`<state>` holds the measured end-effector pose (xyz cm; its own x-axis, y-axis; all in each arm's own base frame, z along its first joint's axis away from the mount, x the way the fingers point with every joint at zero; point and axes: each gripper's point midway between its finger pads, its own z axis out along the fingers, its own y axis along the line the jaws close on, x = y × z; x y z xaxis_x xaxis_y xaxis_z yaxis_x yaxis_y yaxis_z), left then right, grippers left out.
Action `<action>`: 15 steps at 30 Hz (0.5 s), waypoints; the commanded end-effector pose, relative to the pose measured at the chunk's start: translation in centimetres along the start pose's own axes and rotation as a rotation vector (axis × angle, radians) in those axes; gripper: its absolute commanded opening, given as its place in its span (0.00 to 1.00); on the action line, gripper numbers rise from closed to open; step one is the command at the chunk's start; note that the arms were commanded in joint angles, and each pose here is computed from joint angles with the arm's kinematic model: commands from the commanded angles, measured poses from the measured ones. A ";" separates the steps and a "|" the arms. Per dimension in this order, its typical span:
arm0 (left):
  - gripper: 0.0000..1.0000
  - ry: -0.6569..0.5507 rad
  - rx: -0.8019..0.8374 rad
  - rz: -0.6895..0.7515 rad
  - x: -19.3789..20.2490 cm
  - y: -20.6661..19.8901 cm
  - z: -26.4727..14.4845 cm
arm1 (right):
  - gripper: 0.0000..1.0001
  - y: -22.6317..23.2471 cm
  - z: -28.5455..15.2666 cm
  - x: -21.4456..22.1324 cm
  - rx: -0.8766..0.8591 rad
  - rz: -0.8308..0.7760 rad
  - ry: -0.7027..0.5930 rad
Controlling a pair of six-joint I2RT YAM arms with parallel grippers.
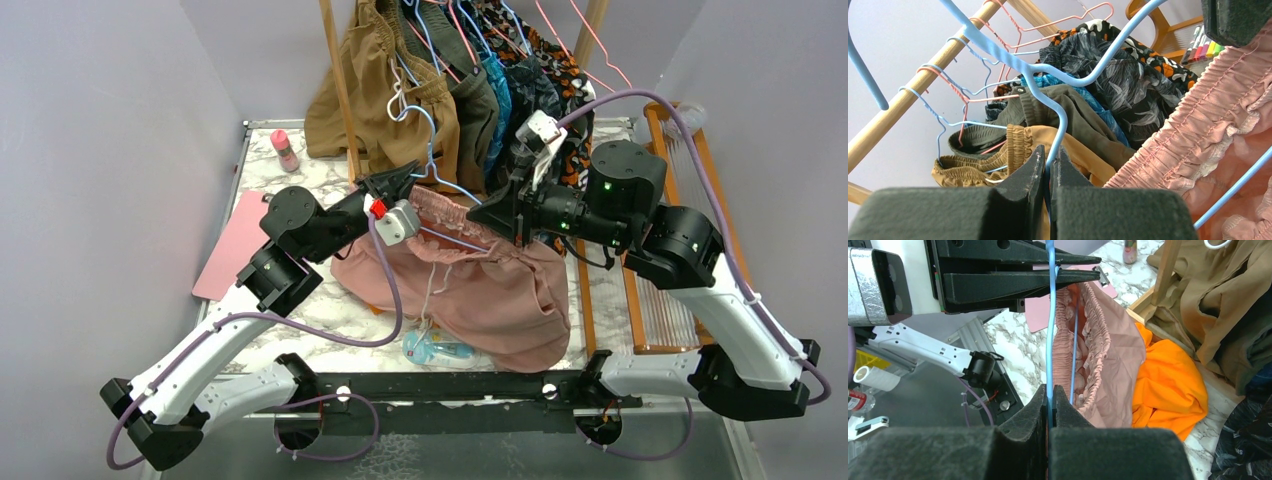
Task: Place the shorts on the hanger
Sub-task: Place the hanger on the clothesline.
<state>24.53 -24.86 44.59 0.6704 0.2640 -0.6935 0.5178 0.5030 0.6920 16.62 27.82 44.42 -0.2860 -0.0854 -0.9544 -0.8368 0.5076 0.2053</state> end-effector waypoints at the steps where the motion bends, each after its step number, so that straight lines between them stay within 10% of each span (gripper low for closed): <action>1: 0.00 -0.076 -0.049 -0.020 -2.3 1.3 -0.5 | 0.01 0.8 -0.6 -1.0 -0.037 -0.011 -0.055; 7: 0.00 -0.084 -0.049 -0.022 -2.5 1.4 -0.6 | 0.39 1.1 -0.6 -1.8 -0.050 -0.001 -0.087; 15: 0.00 -0.086 -0.044 -0.019 -2.6 1.3 -0.4 | 0.54 0.1 -0.2 -4.3 0.025 0.066 -0.179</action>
<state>24.39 -24.85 44.65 0.6652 0.2536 -0.7023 0.5269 0.5070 0.6821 16.85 28.04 45.97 -0.2768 -0.0026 -0.9609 -0.8286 0.5071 0.2373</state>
